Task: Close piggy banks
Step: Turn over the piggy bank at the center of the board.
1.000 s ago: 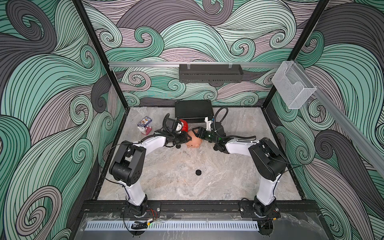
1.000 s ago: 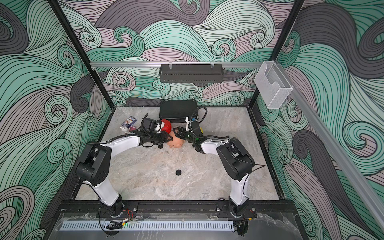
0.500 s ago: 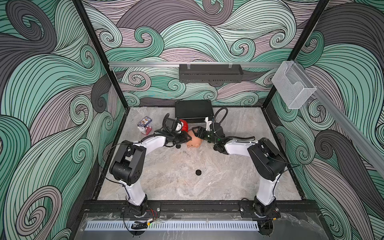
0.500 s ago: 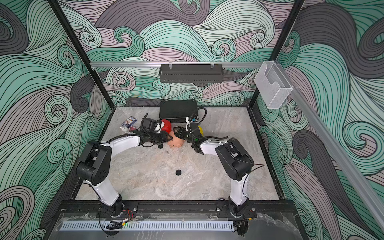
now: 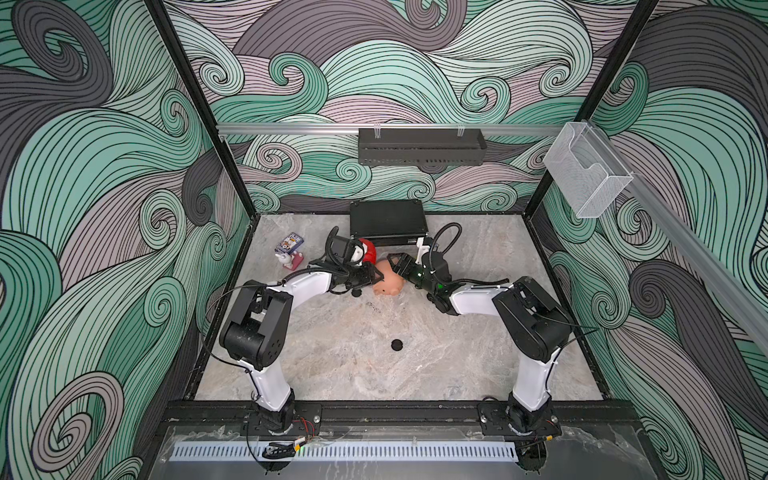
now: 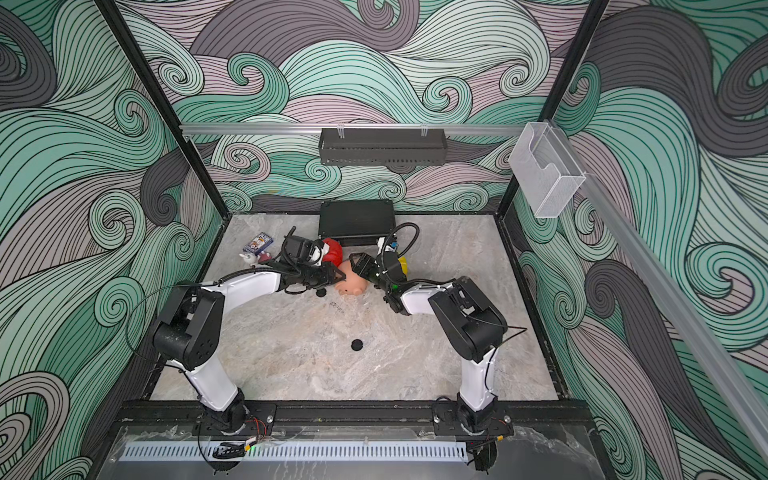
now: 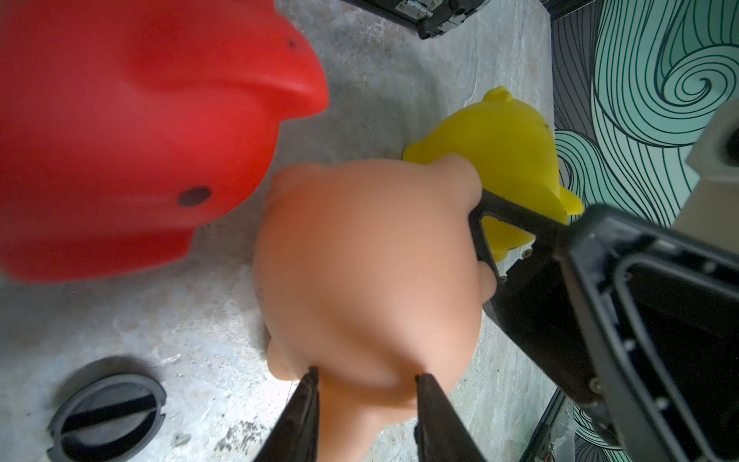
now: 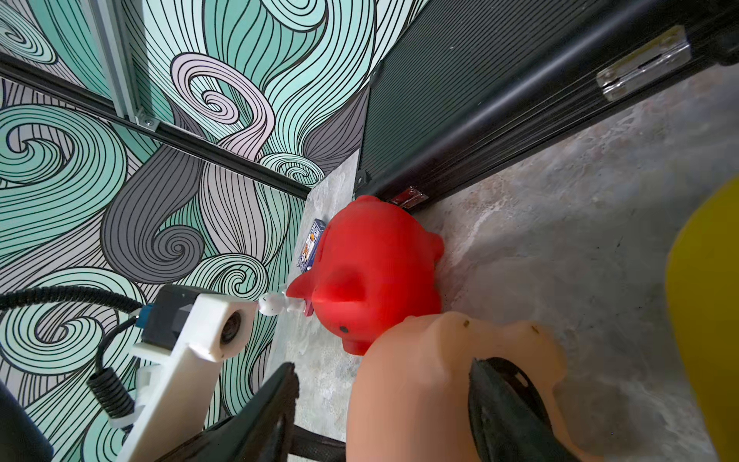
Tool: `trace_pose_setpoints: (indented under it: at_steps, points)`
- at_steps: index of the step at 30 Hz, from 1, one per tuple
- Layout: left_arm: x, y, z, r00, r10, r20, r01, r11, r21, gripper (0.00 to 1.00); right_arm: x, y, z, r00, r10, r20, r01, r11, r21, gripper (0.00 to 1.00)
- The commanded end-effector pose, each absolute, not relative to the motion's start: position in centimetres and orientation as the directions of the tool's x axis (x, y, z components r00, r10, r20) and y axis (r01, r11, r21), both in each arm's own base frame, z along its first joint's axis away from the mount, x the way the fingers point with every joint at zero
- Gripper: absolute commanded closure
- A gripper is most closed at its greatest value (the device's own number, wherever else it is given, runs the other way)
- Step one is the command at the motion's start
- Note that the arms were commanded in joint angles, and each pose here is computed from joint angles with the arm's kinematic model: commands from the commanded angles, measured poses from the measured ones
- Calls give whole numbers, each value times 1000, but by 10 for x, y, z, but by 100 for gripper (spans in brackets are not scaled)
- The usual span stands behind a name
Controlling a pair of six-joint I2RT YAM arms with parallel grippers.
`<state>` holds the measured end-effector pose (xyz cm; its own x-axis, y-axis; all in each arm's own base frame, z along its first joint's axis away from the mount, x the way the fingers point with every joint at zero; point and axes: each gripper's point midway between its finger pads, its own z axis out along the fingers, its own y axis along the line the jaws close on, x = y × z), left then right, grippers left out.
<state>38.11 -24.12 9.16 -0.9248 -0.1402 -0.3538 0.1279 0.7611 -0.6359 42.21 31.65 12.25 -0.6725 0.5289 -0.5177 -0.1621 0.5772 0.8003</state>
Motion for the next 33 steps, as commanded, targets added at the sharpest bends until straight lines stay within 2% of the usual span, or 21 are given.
trace_pose_setpoints:
  at_steps: [1,8,14,19,33]
  points:
    - [364,-226,33,-961,-142,-239,13,835,-551,63,389,345,101,-769,464,-440,-134,556,820,30]
    - [364,-226,29,-962,-143,-235,12,832,-555,63,390,337,86,-768,481,-423,-73,591,803,29]
    - [363,-223,30,-962,-138,-236,16,832,-554,63,386,329,81,-768,451,-455,-72,646,760,28]
    - [362,-222,27,-963,-142,-229,10,831,-556,63,386,333,81,-774,450,-446,-78,631,772,26]
    - [360,-223,26,-966,-139,-218,8,828,-561,63,394,343,129,-751,443,-489,-119,638,760,28]
